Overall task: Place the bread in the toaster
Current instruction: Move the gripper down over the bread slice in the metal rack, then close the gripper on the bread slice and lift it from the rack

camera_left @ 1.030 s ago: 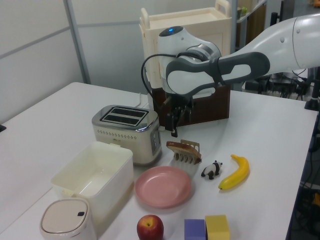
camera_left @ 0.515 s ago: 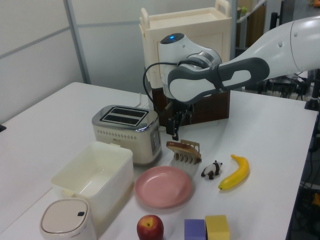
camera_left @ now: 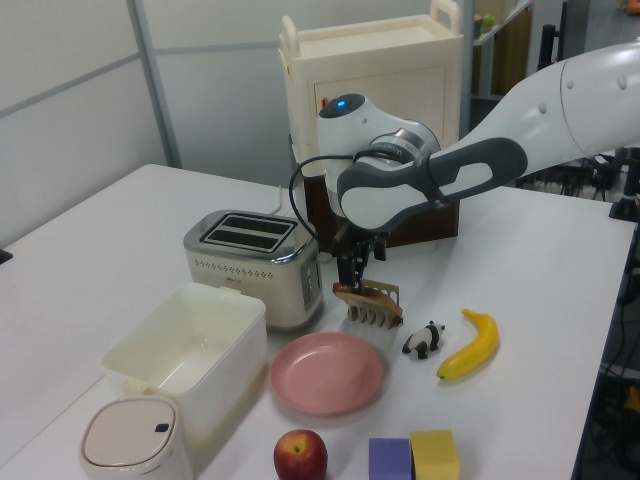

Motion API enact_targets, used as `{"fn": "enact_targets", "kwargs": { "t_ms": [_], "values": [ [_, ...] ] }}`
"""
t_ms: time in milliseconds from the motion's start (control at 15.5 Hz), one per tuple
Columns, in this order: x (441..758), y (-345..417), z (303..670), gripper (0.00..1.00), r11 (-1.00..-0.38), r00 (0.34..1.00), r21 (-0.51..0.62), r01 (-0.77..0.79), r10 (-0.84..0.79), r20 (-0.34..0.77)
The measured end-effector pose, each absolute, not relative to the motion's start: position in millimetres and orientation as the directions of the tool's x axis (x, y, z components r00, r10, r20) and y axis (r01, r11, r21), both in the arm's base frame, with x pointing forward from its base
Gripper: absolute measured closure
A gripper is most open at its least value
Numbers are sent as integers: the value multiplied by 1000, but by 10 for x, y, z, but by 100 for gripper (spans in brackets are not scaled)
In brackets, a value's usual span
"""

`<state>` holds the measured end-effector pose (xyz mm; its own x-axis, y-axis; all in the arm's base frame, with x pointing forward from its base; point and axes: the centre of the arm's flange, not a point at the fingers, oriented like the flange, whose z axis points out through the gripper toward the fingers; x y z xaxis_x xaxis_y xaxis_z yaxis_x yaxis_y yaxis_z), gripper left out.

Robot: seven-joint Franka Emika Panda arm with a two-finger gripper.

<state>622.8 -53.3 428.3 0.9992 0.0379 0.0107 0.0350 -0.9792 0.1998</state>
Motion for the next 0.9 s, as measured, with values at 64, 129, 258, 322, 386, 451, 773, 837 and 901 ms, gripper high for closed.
{"fn": "enact_targets", "kwargs": {
  "t_ms": [64,129,258,322,386,451,773,837,901],
  "values": [
    [6248,-534,4260,0,-979,999,203,37,42,19],
    [6264,-533,4239,0,-978,999,204,39,45,25],
    [6280,-531,4195,0,-978,999,204,41,47,25],
    [6284,-531,4170,0,-978,999,204,41,47,22],
    [6288,-531,4145,0,-978,999,205,43,47,18],
    [6291,-531,4124,0,-978,999,205,43,47,15],
    [6301,-537,4063,0,-975,999,216,52,54,5],
    [6303,-540,4050,0,-974,998,221,55,57,2],
    [6304,-542,4041,0,-973,998,224,57,59,0]
  ]
}}
